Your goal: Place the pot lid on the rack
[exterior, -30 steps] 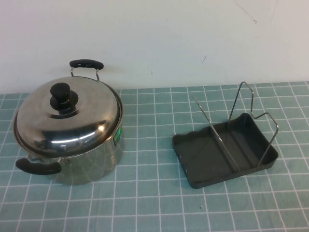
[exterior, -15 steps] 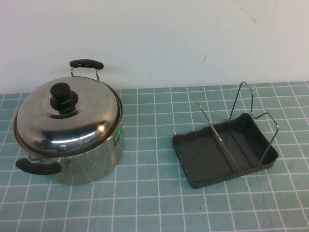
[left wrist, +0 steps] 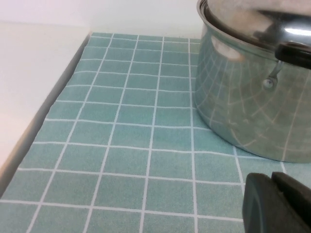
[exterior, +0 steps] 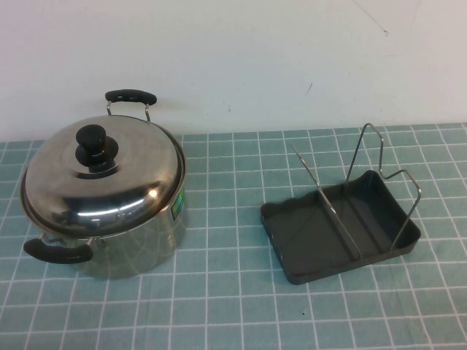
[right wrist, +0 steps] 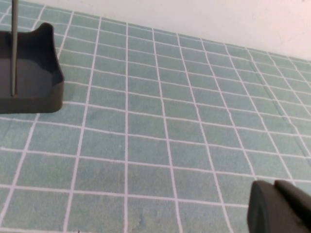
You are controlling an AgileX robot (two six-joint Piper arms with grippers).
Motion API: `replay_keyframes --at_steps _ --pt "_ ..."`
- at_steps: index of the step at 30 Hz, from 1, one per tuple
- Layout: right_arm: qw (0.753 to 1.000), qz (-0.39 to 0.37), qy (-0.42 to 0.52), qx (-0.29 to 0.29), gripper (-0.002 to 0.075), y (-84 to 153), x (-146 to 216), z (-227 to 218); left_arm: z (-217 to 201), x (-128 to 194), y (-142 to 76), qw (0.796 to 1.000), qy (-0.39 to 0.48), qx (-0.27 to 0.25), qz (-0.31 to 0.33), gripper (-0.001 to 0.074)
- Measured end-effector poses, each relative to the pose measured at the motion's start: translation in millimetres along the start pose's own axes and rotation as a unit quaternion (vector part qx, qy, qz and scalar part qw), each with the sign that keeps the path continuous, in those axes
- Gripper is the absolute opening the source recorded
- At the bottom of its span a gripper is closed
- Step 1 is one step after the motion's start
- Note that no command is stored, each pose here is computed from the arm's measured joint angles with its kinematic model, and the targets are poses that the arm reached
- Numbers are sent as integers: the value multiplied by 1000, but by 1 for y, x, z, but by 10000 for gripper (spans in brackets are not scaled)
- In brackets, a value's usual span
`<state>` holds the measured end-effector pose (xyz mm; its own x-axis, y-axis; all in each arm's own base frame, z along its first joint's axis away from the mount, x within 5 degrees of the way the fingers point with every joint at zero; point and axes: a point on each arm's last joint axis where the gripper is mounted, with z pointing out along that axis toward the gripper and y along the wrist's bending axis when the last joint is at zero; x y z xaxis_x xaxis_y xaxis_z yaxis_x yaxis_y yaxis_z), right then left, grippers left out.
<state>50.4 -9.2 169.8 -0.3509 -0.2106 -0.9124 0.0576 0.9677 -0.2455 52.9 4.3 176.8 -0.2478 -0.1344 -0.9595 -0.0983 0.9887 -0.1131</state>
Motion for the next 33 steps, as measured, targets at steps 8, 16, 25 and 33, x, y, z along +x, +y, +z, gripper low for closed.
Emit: replay_keyframes --at_steps 8,16,25,33 --pt "995 -1 -95 13 -1 -2 -15 -1 0 -8 -1 999 -47 3 17 -2" --pt "923 -1 -382 54 -1 -9 -62 -26 -16 -50 -10 955 -291 49 28 -2" --pt "816 -1 -572 81 -1 -12 -83 -60 -37 -72 -16 890 -448 82 34 -2" --pt "818 6 -570 82 -1 -12 -83 -59 -38 -72 -16 888 -451 83 37 -2"
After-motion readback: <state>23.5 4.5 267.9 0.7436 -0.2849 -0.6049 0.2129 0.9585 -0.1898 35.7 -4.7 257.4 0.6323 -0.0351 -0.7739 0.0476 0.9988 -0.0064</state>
